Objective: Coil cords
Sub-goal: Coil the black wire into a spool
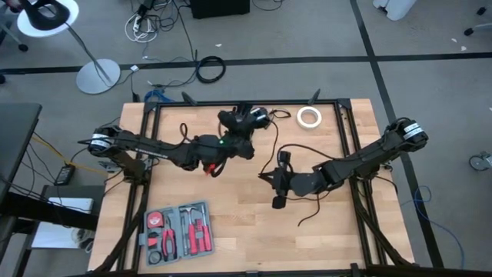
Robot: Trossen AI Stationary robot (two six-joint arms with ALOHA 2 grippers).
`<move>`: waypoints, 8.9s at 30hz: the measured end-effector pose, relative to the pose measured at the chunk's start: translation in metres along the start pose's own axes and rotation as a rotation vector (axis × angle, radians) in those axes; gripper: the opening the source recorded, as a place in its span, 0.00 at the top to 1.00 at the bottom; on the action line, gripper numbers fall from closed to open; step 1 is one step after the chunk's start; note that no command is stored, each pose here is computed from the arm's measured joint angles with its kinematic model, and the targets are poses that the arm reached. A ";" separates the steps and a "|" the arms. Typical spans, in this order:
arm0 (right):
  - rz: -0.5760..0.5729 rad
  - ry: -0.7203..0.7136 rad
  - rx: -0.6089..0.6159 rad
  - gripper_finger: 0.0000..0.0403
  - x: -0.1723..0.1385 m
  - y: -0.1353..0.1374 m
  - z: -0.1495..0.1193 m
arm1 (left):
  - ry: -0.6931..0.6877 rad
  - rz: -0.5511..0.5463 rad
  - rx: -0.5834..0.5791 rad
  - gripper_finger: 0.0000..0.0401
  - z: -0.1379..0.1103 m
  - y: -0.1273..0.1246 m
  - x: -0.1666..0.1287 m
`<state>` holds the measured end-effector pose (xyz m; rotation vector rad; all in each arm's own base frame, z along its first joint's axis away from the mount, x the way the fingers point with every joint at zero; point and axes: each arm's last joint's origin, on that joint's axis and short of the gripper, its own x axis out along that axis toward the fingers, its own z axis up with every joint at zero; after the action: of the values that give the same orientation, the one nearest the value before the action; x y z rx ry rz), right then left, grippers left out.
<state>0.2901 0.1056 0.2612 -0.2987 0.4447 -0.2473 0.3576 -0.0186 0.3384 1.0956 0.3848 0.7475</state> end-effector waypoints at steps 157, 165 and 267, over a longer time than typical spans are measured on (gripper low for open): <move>-0.320 -0.298 0.151 1.00 -0.058 -0.038 0.032 | 0.267 -0.274 -0.119 1.00 -0.012 -0.026 0.034; -0.290 -0.392 0.113 1.00 -0.049 -0.027 0.046 | 0.189 -0.130 -0.103 1.00 0.003 -0.011 0.037; -0.673 -0.054 -0.210 1.00 -0.106 -0.028 0.039 | -0.229 -0.285 -0.617 1.00 0.052 0.052 -0.051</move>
<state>0.2105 0.1204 0.3443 -0.6576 0.3039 -0.8501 0.3357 -0.0758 0.4032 0.5185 0.0941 0.4327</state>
